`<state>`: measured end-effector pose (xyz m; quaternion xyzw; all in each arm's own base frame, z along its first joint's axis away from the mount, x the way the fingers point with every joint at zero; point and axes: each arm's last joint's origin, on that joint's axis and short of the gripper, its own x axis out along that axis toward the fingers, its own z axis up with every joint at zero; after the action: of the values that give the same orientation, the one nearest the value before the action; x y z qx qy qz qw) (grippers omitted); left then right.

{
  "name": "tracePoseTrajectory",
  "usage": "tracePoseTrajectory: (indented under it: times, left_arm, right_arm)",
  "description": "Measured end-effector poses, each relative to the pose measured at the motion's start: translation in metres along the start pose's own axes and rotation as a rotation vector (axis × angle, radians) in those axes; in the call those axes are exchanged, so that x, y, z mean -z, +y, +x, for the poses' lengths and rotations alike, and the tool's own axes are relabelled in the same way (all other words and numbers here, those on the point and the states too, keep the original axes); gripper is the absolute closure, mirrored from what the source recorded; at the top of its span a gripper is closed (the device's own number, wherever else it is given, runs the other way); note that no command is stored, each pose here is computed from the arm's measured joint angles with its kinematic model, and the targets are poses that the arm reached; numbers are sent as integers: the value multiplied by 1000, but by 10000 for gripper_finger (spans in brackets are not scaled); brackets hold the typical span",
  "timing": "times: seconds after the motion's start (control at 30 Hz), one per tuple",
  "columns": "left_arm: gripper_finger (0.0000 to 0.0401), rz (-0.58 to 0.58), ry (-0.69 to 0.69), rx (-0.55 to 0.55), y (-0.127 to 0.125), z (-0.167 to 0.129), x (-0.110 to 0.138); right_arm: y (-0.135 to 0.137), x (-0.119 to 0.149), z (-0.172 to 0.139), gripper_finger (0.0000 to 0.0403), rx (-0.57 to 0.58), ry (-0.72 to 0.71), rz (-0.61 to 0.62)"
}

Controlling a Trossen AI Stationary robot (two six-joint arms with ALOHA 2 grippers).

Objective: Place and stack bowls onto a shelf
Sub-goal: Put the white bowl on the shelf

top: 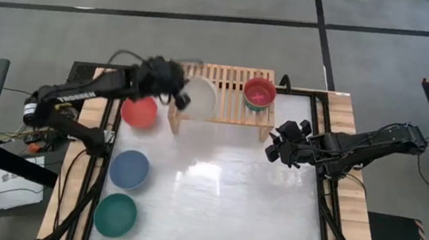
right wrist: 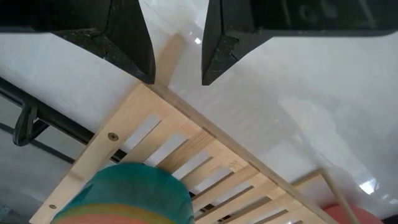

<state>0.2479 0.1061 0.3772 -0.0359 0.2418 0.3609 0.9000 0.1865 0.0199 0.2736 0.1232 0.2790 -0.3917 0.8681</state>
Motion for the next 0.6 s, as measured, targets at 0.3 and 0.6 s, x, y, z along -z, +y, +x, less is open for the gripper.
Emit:
tracePoseTrajectory:
  times: [0.3, 0.6]
  left_arm:
    - [399, -162, 151, 9, 58, 44, -2]
    - [375, -164, 247, 77, 64, 67, -13]
  right_arm:
    - [0, 0, 0, 247, 0, -1, 2]
    - [0, 0, 0, 247, 2, 1, -1]
